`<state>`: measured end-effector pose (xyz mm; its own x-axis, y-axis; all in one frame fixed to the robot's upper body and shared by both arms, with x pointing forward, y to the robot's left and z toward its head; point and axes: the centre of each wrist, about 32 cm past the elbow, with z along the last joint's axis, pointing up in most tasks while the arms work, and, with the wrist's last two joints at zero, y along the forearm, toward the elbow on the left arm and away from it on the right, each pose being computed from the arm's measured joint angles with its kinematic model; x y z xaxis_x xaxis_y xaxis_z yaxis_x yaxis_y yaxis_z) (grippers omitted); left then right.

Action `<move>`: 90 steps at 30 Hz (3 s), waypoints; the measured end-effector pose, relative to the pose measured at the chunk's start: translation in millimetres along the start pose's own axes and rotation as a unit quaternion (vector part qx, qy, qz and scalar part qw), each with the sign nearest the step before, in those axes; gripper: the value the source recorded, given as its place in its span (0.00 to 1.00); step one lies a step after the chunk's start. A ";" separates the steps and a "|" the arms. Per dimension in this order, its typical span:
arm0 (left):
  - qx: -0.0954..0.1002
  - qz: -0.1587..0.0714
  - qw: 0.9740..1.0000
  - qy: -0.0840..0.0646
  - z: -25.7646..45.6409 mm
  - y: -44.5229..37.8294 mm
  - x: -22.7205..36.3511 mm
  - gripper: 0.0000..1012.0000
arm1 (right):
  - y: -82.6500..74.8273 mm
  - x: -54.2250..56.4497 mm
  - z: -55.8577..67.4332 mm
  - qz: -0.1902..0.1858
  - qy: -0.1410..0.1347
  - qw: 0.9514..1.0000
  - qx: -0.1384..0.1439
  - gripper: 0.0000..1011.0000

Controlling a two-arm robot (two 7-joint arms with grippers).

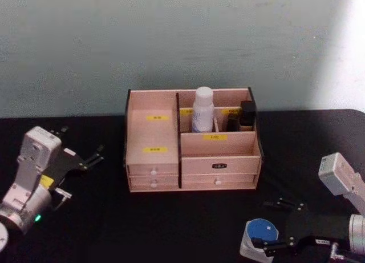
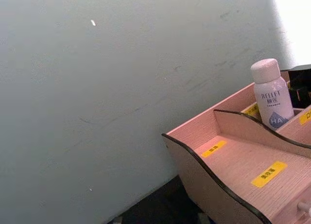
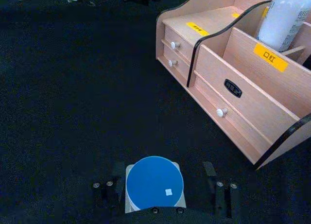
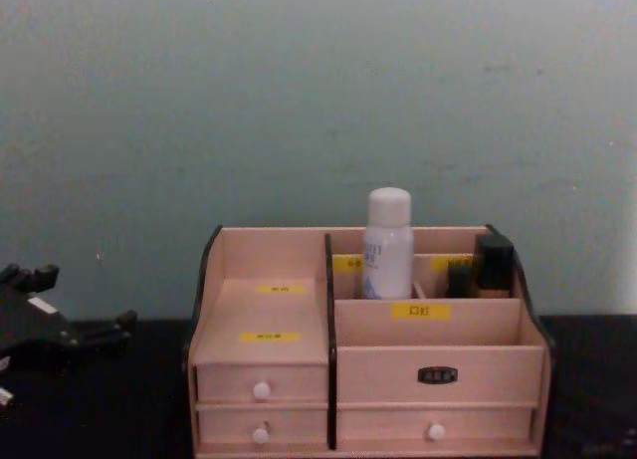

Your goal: Pick up the facial cleanser and watermelon frost from the table and place them into the tiered storage box.

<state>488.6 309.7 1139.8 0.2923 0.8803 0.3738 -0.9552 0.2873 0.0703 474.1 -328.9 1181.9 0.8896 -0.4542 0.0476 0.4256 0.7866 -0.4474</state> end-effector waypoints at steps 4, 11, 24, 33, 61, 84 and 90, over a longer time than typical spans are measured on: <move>0.000 0.000 1.000 0.000 0.0 0.0 0.0 0.99 | 0.5 -0.5 -0.5 0.000 0.000 1.000 -0.002 0.99; 0.000 0.000 1.000 0.000 0.0 0.0 0.0 0.99 | 1.8 -0.7 -0.9 -0.001 -0.001 1.000 -0.005 0.99; 0.000 0.000 1.000 0.000 0.0 0.0 0.0 0.99 | 4.6 -0.8 -2.1 -0.004 0.001 1.000 -0.010 0.99; 0.000 0.000 1.000 0.000 0.0 0.0 0.0 0.99 | 6.3 0.1 -3.4 -0.005 0.001 1.000 -0.014 0.99; 0.000 0.000 1.000 0.000 0.0 0.0 0.0 0.99 | 7.8 -0.5 -4.1 -0.005 -0.002 1.000 -0.016 0.99; 0.000 0.000 1.000 0.000 0.0 0.0 0.0 0.99 | 7.7 -0.4 -4.0 -0.005 -0.001 1.000 -0.015 0.99; 0.000 0.000 1.000 0.000 0.0 0.0 0.0 0.99 | 7.7 -0.4 -4.0 -0.005 -0.001 1.000 -0.015 0.95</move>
<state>488.6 309.7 1139.8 0.2923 0.8803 0.3737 -0.9552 0.2873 0.0703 476.4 -324.4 1174.9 0.8859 -0.4607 0.0538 0.4287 0.7690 -0.4743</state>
